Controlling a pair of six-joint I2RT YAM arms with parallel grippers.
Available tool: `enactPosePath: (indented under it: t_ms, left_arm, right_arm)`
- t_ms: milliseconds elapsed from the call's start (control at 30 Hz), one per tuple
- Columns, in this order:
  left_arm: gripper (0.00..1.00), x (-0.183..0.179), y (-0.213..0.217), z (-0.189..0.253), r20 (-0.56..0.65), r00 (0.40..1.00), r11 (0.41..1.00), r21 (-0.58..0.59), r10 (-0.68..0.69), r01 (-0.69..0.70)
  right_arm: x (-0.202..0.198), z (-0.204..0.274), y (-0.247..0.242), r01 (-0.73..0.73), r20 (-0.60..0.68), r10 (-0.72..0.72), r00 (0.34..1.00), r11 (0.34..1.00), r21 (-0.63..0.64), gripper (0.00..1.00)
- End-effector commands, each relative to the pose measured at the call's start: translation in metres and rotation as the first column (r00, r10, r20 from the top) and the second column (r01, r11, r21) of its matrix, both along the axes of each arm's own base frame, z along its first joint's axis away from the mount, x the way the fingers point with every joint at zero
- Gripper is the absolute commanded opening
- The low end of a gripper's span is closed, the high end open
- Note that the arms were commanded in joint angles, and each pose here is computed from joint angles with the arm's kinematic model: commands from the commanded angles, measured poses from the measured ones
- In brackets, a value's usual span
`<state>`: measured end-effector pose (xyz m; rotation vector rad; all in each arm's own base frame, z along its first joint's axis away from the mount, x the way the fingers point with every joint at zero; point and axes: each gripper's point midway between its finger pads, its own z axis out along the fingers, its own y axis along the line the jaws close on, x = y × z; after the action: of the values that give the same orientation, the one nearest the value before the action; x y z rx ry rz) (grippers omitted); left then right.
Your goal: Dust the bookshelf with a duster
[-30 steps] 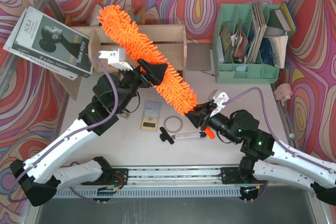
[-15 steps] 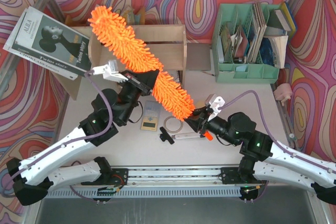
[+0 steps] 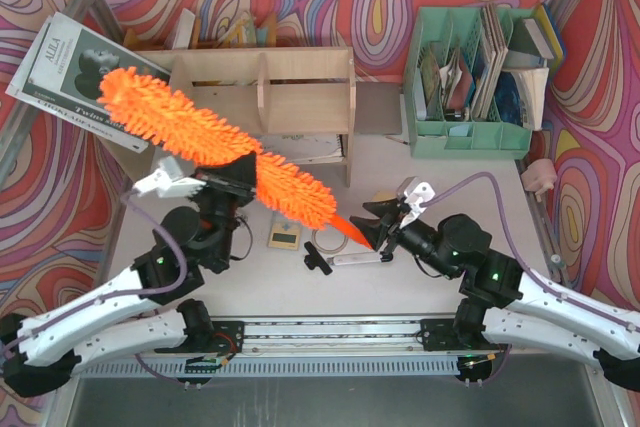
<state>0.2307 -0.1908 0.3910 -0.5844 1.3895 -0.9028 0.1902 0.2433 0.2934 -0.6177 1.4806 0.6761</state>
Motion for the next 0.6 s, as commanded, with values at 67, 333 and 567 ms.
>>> enactPosePath:
  t_ms: [67,333,567]
  left_arm:
    - [0.0,-0.005,0.08,-0.023,-0.075,0.964,0.964,-0.054,0.256,-0.26]
    - [0.0,-0.02,0.13,-0.061,-0.175,0.916,0.92,-0.097,0.36,-0.38]
    - [0.0,-0.029,0.159,-0.098,-0.207,0.875,0.883,-0.087,0.437,-0.462]
  right_arm:
    - [0.019,0.023,-0.03,0.18,0.006,-0.181,0.983,0.981,0.073,0.49]
    - [0.023,0.015,-0.03,0.205,-0.021,-0.204,0.979,0.977,0.053,0.66]
    - [0.028,0.008,-0.029,0.227,-0.046,-0.225,0.973,0.973,0.036,0.97]
